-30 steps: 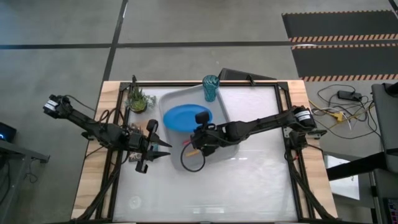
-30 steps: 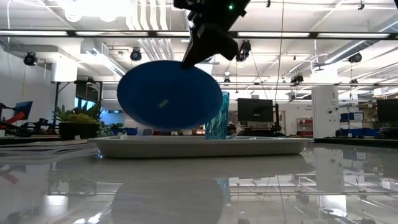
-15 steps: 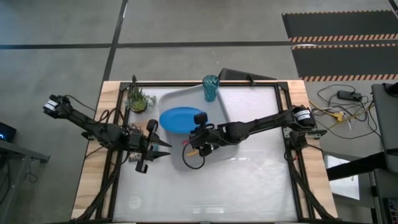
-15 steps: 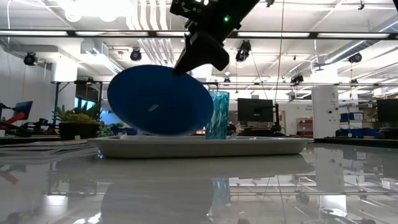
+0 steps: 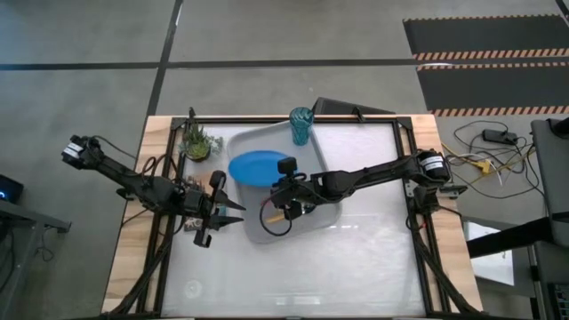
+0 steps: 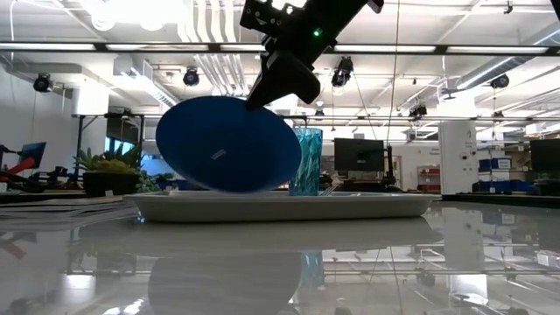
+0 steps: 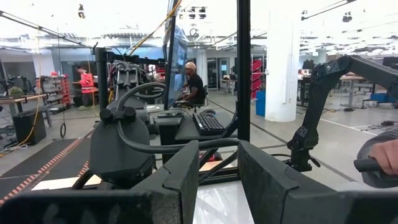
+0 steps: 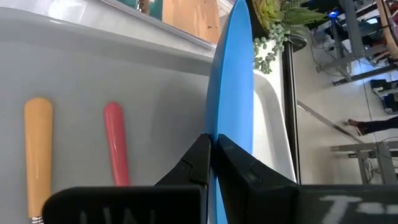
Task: Pick and place plate/cup/fork/spoon on tray
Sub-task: Put the blue plate under the blue cup on the gray serving tray
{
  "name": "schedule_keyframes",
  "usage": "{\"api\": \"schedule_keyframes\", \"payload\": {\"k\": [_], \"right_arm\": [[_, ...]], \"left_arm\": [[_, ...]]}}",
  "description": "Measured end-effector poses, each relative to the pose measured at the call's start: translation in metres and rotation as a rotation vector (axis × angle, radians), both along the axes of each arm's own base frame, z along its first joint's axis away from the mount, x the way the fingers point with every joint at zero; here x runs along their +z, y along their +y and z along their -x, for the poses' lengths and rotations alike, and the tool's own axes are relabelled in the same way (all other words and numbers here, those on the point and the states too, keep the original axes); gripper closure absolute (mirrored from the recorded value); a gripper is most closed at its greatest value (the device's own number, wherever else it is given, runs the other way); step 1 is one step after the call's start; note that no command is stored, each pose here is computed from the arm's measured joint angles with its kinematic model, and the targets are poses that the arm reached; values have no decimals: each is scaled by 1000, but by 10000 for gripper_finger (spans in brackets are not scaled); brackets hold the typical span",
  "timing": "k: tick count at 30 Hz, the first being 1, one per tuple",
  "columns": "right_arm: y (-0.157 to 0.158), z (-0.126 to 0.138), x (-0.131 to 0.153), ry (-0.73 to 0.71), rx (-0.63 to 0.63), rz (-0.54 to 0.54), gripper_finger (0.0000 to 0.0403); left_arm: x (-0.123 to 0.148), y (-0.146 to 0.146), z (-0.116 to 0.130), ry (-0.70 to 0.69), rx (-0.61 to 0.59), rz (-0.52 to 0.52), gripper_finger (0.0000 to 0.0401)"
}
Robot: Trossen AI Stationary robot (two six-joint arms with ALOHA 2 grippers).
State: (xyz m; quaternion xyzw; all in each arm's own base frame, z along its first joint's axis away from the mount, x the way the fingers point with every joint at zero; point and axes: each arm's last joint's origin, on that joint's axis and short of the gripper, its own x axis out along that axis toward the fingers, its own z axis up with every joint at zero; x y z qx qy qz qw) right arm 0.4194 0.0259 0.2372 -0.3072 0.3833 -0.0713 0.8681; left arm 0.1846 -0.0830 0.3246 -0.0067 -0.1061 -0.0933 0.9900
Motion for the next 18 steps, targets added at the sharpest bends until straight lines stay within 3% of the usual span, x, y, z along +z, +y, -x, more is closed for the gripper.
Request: {"api": "schedule_keyframes", "payload": {"k": [18], "right_arm": [[-10,-1,-1,3,14,-48,394]], "left_arm": [[0,0,0,0,0,0,306]]}}
